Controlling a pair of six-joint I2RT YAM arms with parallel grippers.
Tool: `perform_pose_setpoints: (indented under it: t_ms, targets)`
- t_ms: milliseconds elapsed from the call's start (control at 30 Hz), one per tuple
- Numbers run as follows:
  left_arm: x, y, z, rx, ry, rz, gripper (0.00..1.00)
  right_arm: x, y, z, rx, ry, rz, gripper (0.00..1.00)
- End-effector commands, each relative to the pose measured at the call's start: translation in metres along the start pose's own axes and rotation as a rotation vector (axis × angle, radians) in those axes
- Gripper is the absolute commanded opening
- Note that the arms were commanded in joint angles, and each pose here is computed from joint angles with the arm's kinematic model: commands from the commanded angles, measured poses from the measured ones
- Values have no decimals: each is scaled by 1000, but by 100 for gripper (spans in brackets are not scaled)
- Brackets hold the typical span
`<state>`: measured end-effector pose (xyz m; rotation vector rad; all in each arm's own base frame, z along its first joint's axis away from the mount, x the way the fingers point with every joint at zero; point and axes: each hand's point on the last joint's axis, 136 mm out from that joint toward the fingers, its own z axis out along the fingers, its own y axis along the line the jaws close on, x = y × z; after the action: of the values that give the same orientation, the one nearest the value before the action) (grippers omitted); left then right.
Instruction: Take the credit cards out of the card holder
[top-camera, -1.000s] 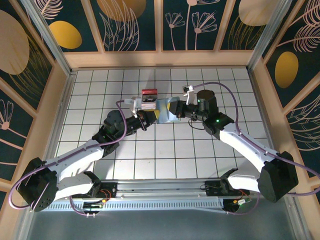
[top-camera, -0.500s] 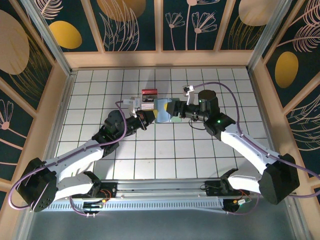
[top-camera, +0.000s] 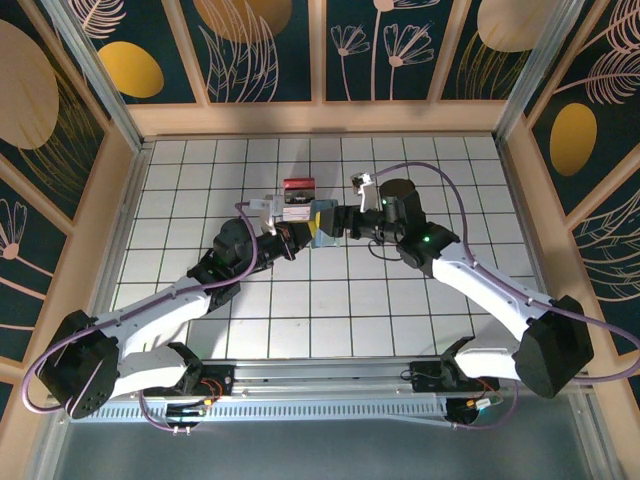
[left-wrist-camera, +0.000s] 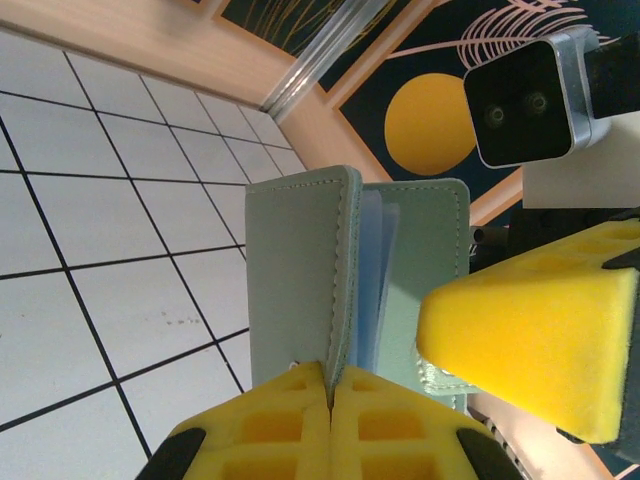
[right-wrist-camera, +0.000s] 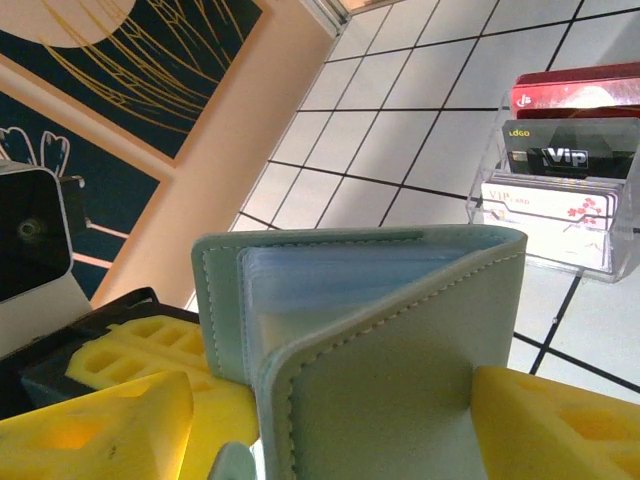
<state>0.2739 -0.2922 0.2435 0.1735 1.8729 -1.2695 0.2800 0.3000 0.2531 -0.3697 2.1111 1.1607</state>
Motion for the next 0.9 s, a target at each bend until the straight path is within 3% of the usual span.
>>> perform_pose_setpoints:
  t_ms: [0,100,333,600,767,867]
  targets:
    - [-21,-27,1,93,-49,12,0,-8,6,3,20,-12,-40,73]
    - [-22,-28,1,97,-50,11,0,-8,5,3,29,-15,-42,66]
    - [-22,-25,0,82,-53,6,0,-13,9,-4,24,-42,-52,35]
    - [-21,-23,-1,74,-56,3,0,-15,14,-10,17,-59,-59,23]
    - [-21,-18,-2,53,-60,-3,36,-18,16,-13,14,-70,-58,13]
    - [-20,-16,-1,46,-60,-7,50,-18,16,-15,15,-75,-59,12]
